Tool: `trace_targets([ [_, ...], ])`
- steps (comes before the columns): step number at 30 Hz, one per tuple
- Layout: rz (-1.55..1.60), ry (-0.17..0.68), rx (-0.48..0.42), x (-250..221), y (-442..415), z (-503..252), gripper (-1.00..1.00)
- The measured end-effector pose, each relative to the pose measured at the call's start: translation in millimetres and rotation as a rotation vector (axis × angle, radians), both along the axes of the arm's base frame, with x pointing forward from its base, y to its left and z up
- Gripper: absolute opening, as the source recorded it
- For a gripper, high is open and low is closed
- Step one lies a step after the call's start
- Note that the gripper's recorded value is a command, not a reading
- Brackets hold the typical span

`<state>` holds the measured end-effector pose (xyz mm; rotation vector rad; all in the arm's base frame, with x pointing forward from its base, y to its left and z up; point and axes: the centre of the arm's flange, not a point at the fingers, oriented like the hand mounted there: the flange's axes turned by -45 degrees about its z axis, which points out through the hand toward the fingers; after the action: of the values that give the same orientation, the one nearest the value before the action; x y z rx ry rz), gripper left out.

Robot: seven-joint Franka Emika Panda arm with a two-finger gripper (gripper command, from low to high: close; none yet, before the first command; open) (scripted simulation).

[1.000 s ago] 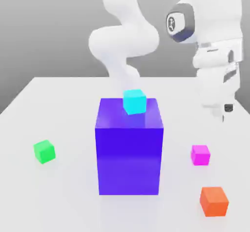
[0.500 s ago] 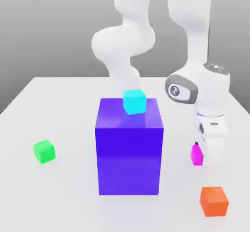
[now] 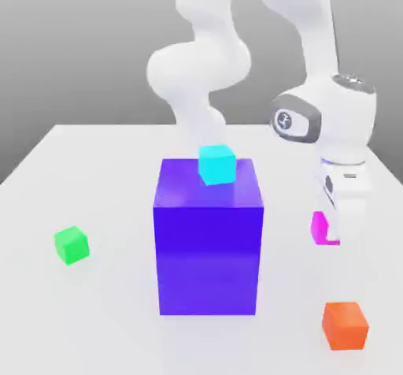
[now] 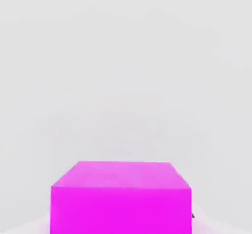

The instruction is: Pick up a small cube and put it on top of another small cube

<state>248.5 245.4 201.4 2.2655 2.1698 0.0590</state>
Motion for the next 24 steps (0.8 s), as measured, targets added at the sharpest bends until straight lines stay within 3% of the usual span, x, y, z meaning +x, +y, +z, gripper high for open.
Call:
trace_targets([
  [7,-0.282,-0.126,0.077,78.7,-34.6,50.7,-1.00],
  [14,-0.817,-0.252,0.090,155.0,-182.9,108.6,-1.00],
  [19,-1.200,-0.319,0.083,158.1,-306.5,139.4,-1.00],
  [24,-1.564,-0.364,0.071,121.9,-420.3,158.0,-1.00],
])
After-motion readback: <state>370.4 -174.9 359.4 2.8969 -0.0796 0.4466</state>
